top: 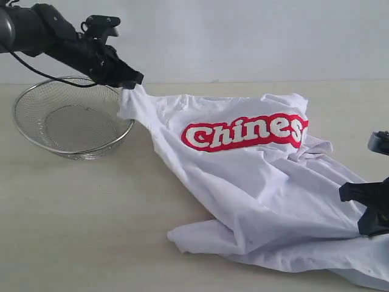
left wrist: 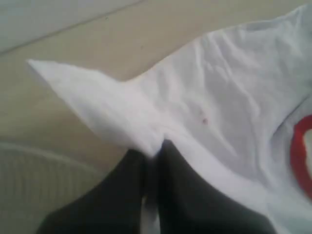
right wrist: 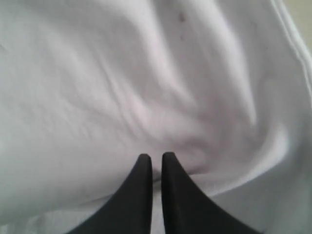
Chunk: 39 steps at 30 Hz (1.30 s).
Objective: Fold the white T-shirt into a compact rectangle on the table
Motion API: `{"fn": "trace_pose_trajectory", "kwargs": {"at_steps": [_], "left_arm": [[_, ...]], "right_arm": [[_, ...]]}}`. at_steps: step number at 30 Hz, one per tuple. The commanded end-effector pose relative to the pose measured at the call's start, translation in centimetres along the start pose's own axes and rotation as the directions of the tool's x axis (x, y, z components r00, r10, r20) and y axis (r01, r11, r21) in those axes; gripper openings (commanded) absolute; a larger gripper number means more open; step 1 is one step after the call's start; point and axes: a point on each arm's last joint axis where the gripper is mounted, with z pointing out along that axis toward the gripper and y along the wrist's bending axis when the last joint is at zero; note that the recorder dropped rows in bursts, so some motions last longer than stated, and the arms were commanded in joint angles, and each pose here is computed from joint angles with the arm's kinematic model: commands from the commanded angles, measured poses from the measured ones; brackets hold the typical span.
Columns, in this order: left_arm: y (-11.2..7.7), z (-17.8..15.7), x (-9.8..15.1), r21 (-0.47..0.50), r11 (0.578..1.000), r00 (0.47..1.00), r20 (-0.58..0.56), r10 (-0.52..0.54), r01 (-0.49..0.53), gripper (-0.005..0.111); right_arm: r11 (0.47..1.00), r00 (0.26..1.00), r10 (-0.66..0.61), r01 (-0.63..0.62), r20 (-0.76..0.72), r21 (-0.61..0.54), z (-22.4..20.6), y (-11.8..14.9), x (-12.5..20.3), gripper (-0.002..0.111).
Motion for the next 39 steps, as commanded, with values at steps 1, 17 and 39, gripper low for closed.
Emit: {"fn": "trace_pose_trajectory", "kwargs": {"at_steps": [1,17,39], "left_arm": [[-0.7,0.2,-3.7,0.032,0.999,0.984,0.179,0.01,-0.016,0.005],[2.6,-0.7,-4.1,-0.05,0.995,0.981,0.177,-0.08,0.09,0.008],[2.2,-4.4,-7.2,-0.003,0.977,0.909,0.368,-0.198,0.214,0.022]], "right_arm": [[1.0,1.0,-0.011,0.011,-0.015,-0.008,-0.1,0.1,0.3,0.002],[1.0,1.0,-0.02,0.02,-0.005,-0.004,-0.1,0.1,0.2,0.002],[1.0,1.0,-0.02,0.02,-0.006,-0.004,-0.1,0.1,0.2,0.002]]}}
